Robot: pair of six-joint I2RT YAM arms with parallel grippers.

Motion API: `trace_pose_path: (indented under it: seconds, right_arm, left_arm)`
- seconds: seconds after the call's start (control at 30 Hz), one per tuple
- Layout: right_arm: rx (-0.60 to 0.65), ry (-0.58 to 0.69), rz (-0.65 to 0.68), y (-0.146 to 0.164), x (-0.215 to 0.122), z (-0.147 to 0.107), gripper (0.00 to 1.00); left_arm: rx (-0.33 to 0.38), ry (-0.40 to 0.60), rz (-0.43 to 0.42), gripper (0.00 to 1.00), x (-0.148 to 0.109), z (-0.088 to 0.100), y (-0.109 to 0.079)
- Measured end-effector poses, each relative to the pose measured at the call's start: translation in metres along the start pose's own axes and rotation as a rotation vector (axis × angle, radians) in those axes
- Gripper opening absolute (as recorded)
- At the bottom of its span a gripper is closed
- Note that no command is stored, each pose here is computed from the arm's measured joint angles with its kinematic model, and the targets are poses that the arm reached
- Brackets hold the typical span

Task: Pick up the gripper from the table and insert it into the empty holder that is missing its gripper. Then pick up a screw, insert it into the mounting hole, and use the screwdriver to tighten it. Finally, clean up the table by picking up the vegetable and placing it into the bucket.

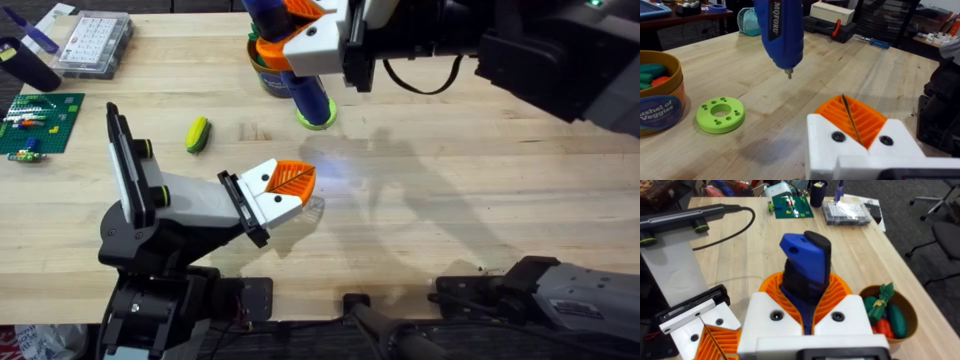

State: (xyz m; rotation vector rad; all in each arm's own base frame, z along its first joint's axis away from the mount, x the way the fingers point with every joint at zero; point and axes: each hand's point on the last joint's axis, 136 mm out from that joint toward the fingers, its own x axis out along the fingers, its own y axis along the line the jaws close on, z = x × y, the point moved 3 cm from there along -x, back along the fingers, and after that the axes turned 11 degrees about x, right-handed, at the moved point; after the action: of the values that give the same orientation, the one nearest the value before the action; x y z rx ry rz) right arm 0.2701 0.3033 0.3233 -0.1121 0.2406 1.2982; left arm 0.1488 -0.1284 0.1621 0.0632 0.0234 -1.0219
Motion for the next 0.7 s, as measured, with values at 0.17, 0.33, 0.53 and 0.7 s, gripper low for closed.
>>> trace_pose_path:
  seconds: [0.17,0.33,0.53,0.7]
  right_arm:
    - [0.028,0.036,0.000,-0.001,0.002,-0.011,0.051]
    - [0.041,0.053,0.000,-0.001,0.003,-0.016,0.052]
    - [0.040,0.057,-0.029,-0.005,0.003,-0.017,0.050]
    - [-0.049,0.087,-0.106,-0.018,0.004,-0.023,0.051]
  left_arm:
    - [-0.004,0.002,-0.001,0.011,0.000,-0.001,0.000]
    - [-0.004,0.002,-0.001,0.011,0.000,-0.001,0.000]
    - [-0.004,0.002,-0.002,0.011,0.000,-0.001,0.000]
    - [-0.004,0.002,-0.002,0.011,0.000,-0.001,0.000]
